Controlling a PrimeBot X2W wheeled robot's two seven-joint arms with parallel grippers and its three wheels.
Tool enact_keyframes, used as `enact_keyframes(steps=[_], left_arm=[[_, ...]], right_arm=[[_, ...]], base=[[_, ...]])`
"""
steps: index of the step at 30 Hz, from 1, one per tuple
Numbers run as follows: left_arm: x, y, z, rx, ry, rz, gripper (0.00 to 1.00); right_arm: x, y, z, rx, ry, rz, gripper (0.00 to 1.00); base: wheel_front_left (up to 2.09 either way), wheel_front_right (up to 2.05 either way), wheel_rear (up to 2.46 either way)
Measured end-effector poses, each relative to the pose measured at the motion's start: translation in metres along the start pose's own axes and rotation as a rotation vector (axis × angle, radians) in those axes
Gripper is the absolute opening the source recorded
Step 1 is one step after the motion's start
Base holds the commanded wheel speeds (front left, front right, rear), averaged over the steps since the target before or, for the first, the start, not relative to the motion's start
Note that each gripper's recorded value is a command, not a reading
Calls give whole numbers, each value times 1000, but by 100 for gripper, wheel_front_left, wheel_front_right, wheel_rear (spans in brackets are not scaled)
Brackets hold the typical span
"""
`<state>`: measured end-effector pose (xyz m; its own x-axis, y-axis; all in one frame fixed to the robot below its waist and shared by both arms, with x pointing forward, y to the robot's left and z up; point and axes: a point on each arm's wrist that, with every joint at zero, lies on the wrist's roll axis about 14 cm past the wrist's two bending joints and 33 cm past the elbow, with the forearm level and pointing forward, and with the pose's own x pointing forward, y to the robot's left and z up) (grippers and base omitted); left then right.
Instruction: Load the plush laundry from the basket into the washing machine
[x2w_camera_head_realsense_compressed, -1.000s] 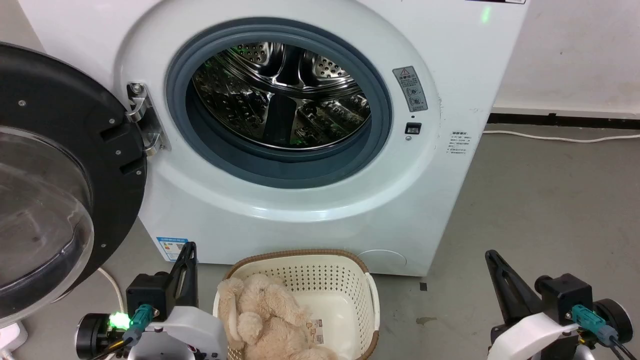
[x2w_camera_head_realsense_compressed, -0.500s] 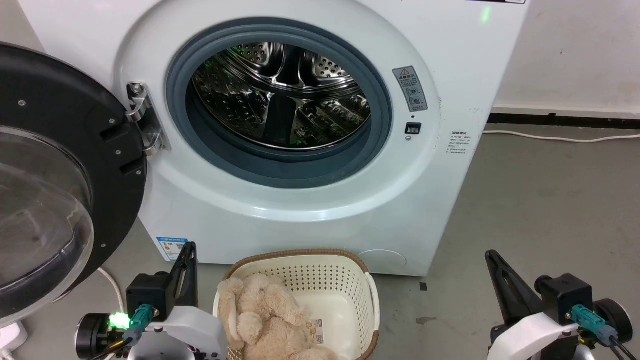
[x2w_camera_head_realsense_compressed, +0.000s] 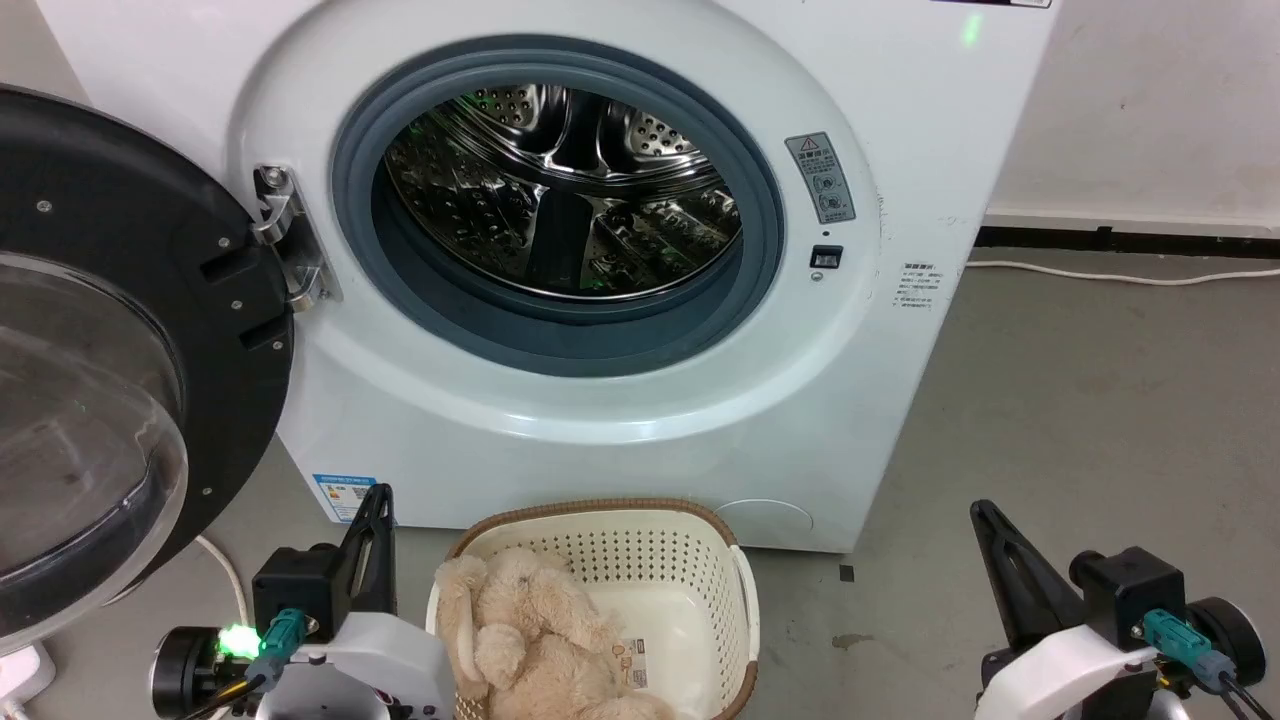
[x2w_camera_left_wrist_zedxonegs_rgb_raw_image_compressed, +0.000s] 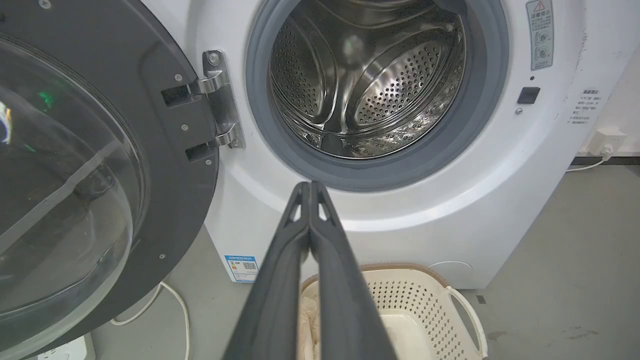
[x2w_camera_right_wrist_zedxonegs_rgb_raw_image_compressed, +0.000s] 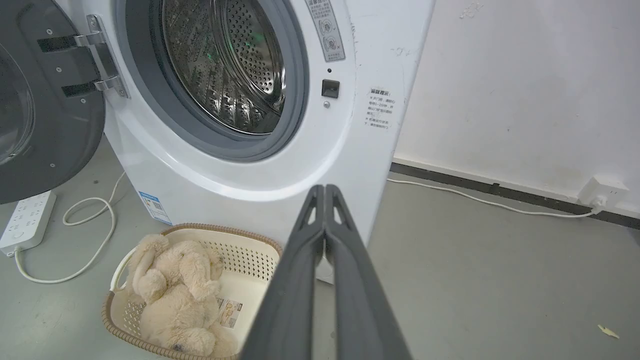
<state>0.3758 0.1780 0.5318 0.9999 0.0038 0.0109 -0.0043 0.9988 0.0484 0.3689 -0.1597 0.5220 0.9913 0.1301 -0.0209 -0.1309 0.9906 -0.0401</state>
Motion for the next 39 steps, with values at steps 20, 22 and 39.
enact_keyframes(steps=[20,22,39], left_arm=[[0,-6,-1,-31,-4,-15,100],[0,-6,-1,-39,-7,-14,100],[13,-23,-31,-111,83,-54,100]], right_arm=[[0,0,0,29,-8,1,100],[0,0,0,35,-12,0,100],[3,-5,-13,101,0,-18,100]], base=[[0,0,0],[0,0,0],[0,0,0]])
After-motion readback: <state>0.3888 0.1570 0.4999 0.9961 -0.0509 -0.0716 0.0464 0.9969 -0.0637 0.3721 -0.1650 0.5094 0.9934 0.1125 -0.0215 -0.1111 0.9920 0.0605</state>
